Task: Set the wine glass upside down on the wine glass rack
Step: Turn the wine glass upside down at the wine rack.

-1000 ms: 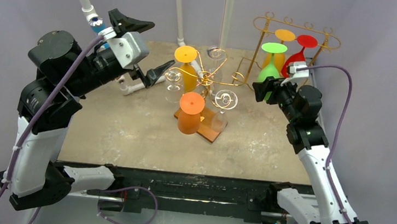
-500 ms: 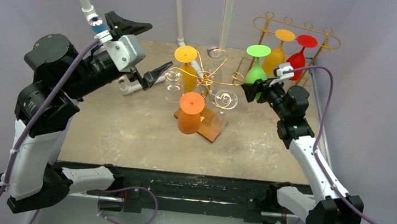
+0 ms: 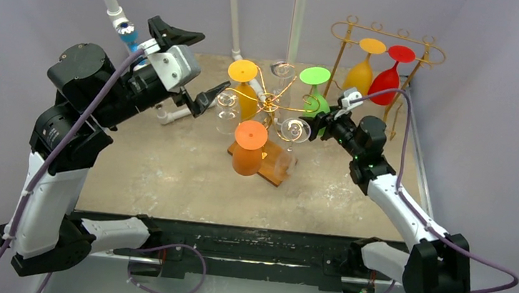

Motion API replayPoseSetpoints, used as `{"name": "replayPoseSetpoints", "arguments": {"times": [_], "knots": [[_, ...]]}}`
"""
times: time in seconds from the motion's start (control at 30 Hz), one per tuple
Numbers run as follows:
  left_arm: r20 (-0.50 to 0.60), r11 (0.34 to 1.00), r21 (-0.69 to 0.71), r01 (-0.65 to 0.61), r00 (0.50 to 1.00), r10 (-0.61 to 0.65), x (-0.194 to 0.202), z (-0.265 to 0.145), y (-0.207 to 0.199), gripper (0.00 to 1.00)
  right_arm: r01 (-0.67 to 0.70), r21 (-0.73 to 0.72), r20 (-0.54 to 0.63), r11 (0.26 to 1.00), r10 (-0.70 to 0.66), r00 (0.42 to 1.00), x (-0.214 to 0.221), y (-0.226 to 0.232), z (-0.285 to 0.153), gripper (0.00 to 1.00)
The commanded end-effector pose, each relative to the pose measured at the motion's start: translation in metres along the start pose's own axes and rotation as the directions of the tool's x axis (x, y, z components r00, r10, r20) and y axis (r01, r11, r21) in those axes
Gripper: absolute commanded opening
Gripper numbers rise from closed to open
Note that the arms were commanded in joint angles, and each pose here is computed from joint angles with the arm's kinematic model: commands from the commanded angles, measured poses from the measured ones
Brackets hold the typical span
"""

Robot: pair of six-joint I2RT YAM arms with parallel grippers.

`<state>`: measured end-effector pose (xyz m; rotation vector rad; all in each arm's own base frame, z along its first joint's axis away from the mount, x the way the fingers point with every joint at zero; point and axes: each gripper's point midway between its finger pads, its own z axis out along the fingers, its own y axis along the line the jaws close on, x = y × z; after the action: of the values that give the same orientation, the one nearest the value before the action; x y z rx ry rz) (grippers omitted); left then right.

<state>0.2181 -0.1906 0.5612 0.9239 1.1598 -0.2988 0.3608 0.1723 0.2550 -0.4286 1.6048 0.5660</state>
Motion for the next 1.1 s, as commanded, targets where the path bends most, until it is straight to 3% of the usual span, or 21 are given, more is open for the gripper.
{"name": "replayPoseSetpoints", "arguments": {"times": [0.0, 0.57, 1.07], "knots": [[-0.026, 0.999, -0.026, 0.047, 0.999, -0.048, 0.01, 0.0, -0.001, 1.0, 0.07, -0.055, 0.085, 0.996, -0.065, 0.994, -0.014, 0.014, 0.005, 0.0], [-0.024, 0.998, -0.036, 0.048, 0.999, -0.049, 0.011, 0.007, 0.002, 1.0, 0.183, -0.163, 0.102, 0.969, -0.168, 0.98, 0.002, 0.033, 0.002, 0.0], [-0.02, 0.998, -0.036, 0.055, 0.998, -0.055, 0.01, 0.014, 0.003, 1.0, 0.18, -0.192, 0.16, 0.965, -0.15, 0.976, 0.005, 0.043, -0.009, 0.0]]}}
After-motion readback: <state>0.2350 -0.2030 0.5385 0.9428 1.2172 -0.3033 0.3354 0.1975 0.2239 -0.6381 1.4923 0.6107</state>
